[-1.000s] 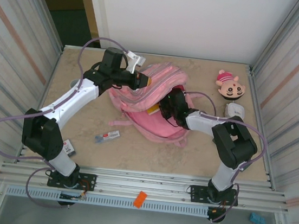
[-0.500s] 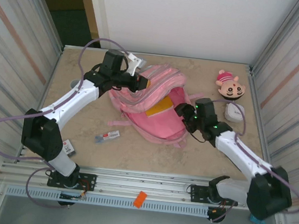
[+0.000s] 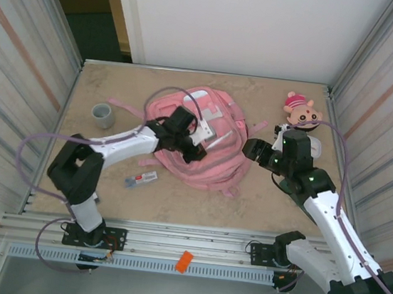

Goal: Pack books, pencil case, and school supplies into a backpack

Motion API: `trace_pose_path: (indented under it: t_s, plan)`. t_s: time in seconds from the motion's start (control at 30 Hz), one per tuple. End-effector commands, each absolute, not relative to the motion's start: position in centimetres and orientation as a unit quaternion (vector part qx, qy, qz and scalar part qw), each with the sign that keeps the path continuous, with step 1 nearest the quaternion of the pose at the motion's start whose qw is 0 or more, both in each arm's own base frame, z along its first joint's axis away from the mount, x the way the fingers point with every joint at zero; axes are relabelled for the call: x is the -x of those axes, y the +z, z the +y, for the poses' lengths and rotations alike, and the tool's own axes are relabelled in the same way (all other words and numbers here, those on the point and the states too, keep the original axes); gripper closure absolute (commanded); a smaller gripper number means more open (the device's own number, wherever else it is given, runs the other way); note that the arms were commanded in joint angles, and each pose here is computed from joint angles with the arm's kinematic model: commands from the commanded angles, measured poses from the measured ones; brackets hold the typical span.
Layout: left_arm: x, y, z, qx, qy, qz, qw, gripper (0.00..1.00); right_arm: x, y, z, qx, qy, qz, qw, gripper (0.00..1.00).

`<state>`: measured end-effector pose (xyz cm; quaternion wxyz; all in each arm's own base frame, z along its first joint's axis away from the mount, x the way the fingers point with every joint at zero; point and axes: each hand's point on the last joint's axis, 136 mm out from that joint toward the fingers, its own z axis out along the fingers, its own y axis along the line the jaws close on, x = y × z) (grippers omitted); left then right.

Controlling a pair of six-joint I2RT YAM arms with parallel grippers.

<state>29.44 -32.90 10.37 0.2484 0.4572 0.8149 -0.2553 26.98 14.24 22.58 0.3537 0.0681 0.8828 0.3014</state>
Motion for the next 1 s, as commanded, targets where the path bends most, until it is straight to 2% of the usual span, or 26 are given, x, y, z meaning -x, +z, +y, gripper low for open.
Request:
trace_pose_path:
  t_s: [0.0, 0.17, 0.27, 0.33, 0.43, 0.57, 0.83, 0.97]
  plan:
    - [-29.5, 8.1, -33.1, -0.450, -0.250, 0.823, 0.240, 0.83, -26.1, 23.4, 15.0, 0.030, 0.300, 0.871, 0.388, 0.33]
    - [-31.0, 12.8, -33.3, -0.429, -0.253, 0.814, 0.299, 0.46, -24.7, 23.5, 16.4, 0.184, 0.249, 0.858, 0.410, 0.30]
    - [-32.2, 17.0, -31.9, -0.392, -0.264, 0.813, 0.340, 0.34, -23.2, 22.6, 17.9, 0.322, 0.187, 0.838, 0.400, 0.27]
    - [-33.0, 19.5, -30.2, -0.355, -0.273, 0.817, 0.364, 0.30, -21.9, 21.7, 19.1, 0.413, 0.158, 0.813, 0.378, 0.25]
    - [-33.9, 21.5, -26.5, -0.284, -0.277, 0.831, 0.391, 0.28, -21.0, 19.4, 20.9, 0.522, 0.116, 0.775, 0.337, 0.22]
    - [-33.4, 21.9, -22.0, -0.208, -0.294, 0.837, 0.413, 0.28, -21.0, 16.4, 23.3, 0.619, 0.080, 0.721, 0.303, 0.20]
    - [-30.2, 20.1, -17.7, -0.139, -0.287, 0.842, 0.435, 0.26, -24.1, 10.5, 26.0, 0.688, 0.033, 0.672, 0.272, 0.17]
    - [-29.4, 19.2, -16.3, -0.112, -0.281, 0.844, 0.444, 0.26, -24.2, 7.4, 26.3, 0.719, 0.016, 0.650, 0.246, 0.16]
